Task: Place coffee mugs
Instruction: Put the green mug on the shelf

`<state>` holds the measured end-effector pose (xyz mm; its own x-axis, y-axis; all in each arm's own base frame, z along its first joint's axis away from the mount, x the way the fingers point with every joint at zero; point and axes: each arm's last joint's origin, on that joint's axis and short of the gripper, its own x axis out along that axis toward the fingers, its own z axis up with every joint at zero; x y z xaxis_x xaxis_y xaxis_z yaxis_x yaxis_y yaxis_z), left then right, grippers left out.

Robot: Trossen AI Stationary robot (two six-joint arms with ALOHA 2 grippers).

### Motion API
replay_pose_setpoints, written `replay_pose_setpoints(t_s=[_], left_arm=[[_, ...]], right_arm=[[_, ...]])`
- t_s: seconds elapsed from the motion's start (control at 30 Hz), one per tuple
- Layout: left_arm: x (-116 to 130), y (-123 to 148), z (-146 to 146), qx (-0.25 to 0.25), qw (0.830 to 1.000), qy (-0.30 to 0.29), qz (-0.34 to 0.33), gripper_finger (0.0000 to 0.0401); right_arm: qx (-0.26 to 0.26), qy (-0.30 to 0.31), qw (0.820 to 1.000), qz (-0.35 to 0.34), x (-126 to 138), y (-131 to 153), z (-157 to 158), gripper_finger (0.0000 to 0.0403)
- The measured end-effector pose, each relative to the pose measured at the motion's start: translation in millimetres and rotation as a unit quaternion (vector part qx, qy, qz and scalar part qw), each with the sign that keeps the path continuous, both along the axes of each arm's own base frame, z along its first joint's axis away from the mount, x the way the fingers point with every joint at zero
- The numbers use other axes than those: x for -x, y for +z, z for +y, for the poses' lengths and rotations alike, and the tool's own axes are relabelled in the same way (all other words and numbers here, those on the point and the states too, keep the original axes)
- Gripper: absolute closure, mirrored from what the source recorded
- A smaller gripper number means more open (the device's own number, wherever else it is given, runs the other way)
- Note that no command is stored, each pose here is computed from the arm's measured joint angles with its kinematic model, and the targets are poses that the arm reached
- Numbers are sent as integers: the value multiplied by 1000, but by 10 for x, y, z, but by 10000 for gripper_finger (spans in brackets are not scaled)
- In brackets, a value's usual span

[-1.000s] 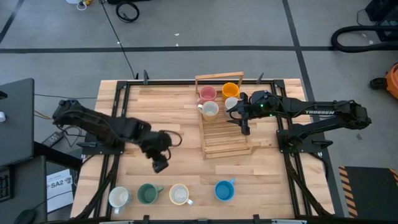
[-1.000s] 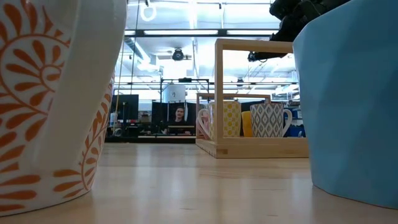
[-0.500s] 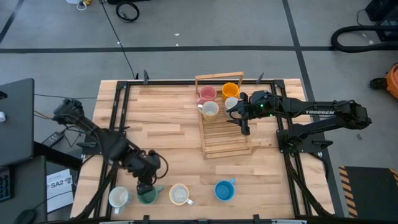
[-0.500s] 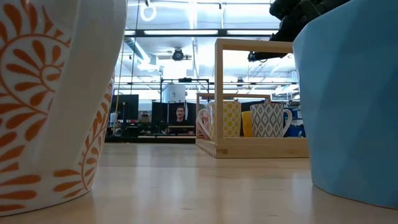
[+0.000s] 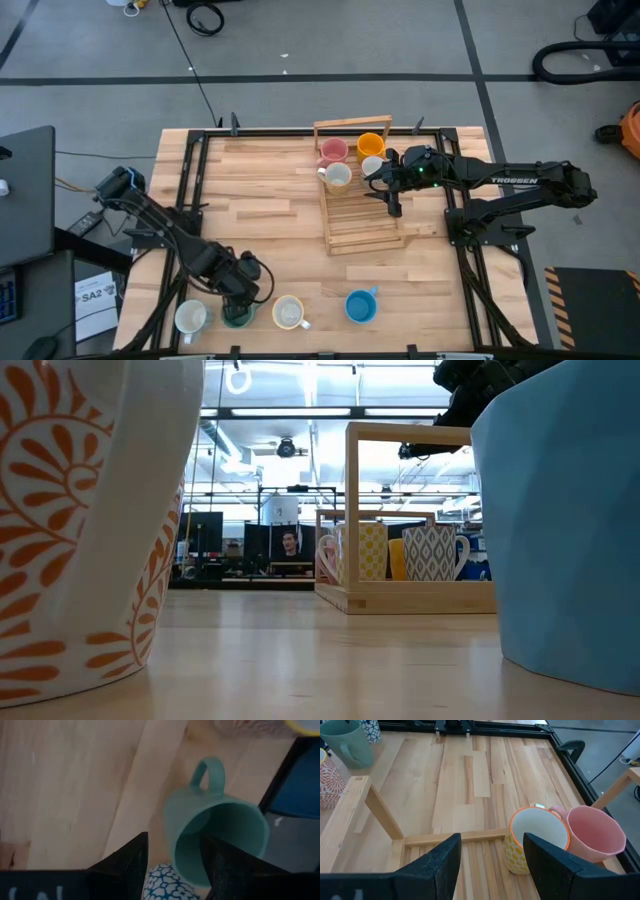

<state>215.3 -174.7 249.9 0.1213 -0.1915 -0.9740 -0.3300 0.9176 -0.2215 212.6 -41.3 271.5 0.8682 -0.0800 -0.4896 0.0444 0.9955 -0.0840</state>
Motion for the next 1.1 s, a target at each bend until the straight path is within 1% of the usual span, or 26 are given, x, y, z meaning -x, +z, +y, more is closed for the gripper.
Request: replay_pose_setpoints(t_s=[0.23, 0.47, 0.57, 0.7, 1.03, 1.1], left_arm=[[-35, -182, -109, -25, 998, -47, 20, 218], [-83, -316, -147, -40, 997, -49, 39, 219], [-94, -354, -157, -44, 997, -51, 45, 228], [-102, -364, -159, -45, 996, -60, 44, 259], [-130, -362, -138, -41, 996, -61, 40, 369], [-156, -354, -113, -38, 997, -62, 36, 378]], right_arm=[[0, 0, 1000, 0, 0, 0, 0, 183], [0, 0, 1000, 0, 0, 0, 0, 183], [0, 0, 1000, 0, 0, 0, 0, 183], [0, 0, 1000, 0, 0, 0, 0, 183], [0, 0, 1000, 0, 0, 0, 0, 183], [0, 0, 1000, 0, 0, 0, 0, 183]])
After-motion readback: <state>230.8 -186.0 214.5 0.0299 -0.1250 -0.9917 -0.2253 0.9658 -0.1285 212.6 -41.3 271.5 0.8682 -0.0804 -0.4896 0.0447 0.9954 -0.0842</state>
